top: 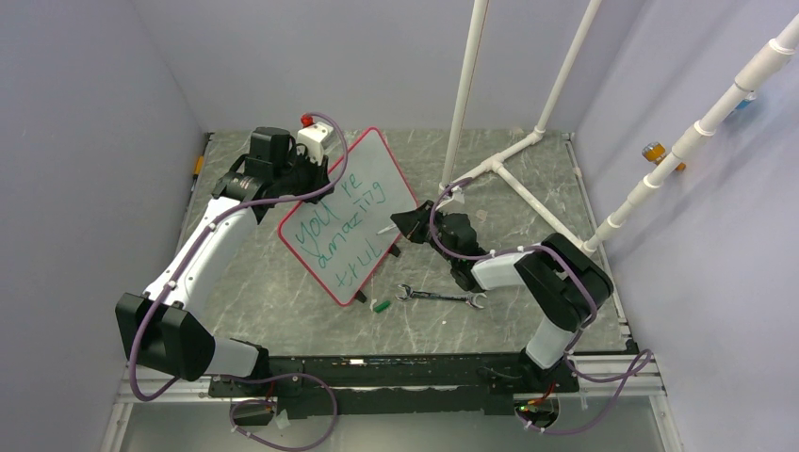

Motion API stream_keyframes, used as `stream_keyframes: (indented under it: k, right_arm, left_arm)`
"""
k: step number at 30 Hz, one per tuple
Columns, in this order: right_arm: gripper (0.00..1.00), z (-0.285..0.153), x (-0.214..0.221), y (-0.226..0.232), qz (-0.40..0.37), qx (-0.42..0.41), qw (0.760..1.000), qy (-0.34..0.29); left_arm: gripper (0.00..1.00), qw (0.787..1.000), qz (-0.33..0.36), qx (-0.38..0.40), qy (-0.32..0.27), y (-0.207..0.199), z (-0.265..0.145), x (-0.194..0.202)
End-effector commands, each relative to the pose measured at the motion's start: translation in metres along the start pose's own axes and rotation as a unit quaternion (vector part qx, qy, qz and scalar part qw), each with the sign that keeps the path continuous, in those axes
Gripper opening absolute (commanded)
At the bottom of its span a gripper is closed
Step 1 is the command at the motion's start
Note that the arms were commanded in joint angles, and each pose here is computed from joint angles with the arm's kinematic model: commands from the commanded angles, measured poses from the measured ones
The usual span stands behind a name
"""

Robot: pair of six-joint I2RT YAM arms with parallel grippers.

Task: Write a sentence on the whiteboard

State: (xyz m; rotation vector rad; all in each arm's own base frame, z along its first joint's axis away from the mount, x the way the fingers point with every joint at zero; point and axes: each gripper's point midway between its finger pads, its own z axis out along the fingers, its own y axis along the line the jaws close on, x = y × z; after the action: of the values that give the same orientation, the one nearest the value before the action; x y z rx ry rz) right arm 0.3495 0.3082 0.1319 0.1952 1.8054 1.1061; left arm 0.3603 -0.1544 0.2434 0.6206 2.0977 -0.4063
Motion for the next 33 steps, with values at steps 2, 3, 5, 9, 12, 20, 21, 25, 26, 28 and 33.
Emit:
stream_keyframes:
  k: [2, 3, 5, 9, 12, 20, 21, 25, 26, 28, 33]
  right_arm:
    - [0.0, 0.009, -0.015, 0.013, 0.004, -0.026, 0.999, -0.028]
    - [0.0, 0.009, -0.012, 0.009, 0.003, -0.021, 0.999, -0.025]
    - [0.0, 0.008, -0.008, 0.002, 0.003, -0.012, 1.0, -0.021]
    - [0.0, 0.004, -0.002, -0.011, 0.002, 0.003, 1.0, -0.014]
    - [0.0, 0.002, -0.001, -0.018, 0.001, 0.012, 1.0, -0.012]
    - [0.0, 0.001, -0.004, -0.026, 0.0, 0.023, 1.0, -0.015]
    - [0.0, 0.002, -0.006, -0.025, 0.001, 0.022, 1.0, -0.016]
    - [0.0, 0.007, -0.014, -0.021, 0.001, 0.018, 1.0, -0.023]
    - [0.0, 0.009, -0.017, -0.02, 0.001, 0.018, 1.0, -0.025]
    - [0.0, 0.012, -0.025, -0.018, 0.001, 0.017, 0.999, -0.033]
    - [0.0, 0.02, -0.039, -0.014, 0.0, 0.012, 0.999, -0.042]
  left_arm:
    - [0.0, 0.995, 0.057, -0.065, 0.055, 0.028, -0.006, 0.025]
    - [0.0, 0.995, 0.058, -0.064, 0.055, 0.028, -0.006, 0.025]
    - [0.0, 0.995, 0.057, -0.064, 0.055, 0.029, -0.005, 0.024]
    - [0.0, 0.995, 0.058, -0.064, 0.055, 0.029, -0.005, 0.024]
    - [0.0, 0.995, 0.058, -0.064, 0.054, 0.028, -0.006, 0.024]
    - [0.0, 0.995, 0.056, -0.063, 0.055, 0.028, -0.005, 0.025]
    - [0.0, 0.995, 0.056, -0.063, 0.056, 0.028, -0.005, 0.025]
    - [0.0, 0.995, 0.056, -0.064, 0.056, 0.029, -0.005, 0.025]
    - [0.0, 0.995, 0.056, -0.063, 0.056, 0.028, -0.005, 0.025]
    - [0.0, 0.995, 0.056, -0.065, 0.056, 0.029, -0.005, 0.025]
    - [0.0, 0.995, 0.057, -0.065, 0.055, 0.029, -0.006, 0.025]
